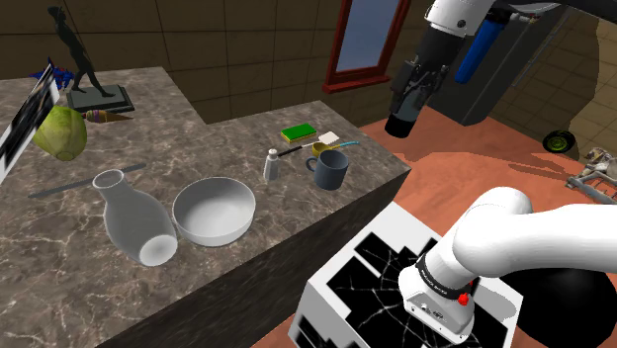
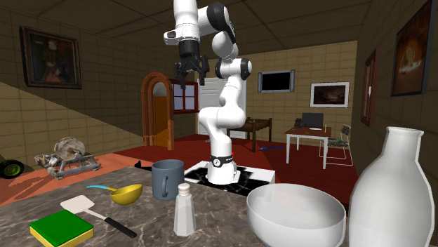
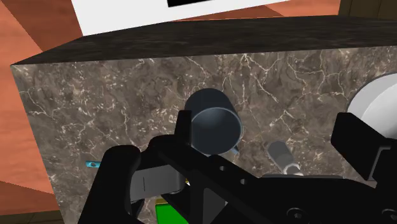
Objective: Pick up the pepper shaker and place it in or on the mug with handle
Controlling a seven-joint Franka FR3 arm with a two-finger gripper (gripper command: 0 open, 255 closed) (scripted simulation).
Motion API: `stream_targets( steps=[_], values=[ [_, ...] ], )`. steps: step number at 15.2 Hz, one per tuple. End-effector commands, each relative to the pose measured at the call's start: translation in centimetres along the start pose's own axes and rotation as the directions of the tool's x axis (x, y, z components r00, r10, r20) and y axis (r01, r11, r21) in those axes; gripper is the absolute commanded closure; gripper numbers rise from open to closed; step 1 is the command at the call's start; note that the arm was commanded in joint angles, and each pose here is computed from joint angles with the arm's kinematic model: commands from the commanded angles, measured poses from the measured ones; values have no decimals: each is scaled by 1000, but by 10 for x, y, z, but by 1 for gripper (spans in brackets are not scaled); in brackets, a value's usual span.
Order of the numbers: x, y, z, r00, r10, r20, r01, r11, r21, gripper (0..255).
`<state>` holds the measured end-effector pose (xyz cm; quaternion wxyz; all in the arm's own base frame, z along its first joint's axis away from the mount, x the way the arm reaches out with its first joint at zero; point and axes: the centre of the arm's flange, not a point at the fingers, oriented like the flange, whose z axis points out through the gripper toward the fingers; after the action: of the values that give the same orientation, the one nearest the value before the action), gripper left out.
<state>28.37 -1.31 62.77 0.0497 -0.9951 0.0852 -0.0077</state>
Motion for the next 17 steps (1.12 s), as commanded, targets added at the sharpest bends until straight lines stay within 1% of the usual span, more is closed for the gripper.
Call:
stream_targets(
  steps=[1,17],
  values=[
    [0,0,0,1000,0,0,0,1000,0,0],
    [145,-85,132,999,29,24,-29,1000,5,0]
  ],
)
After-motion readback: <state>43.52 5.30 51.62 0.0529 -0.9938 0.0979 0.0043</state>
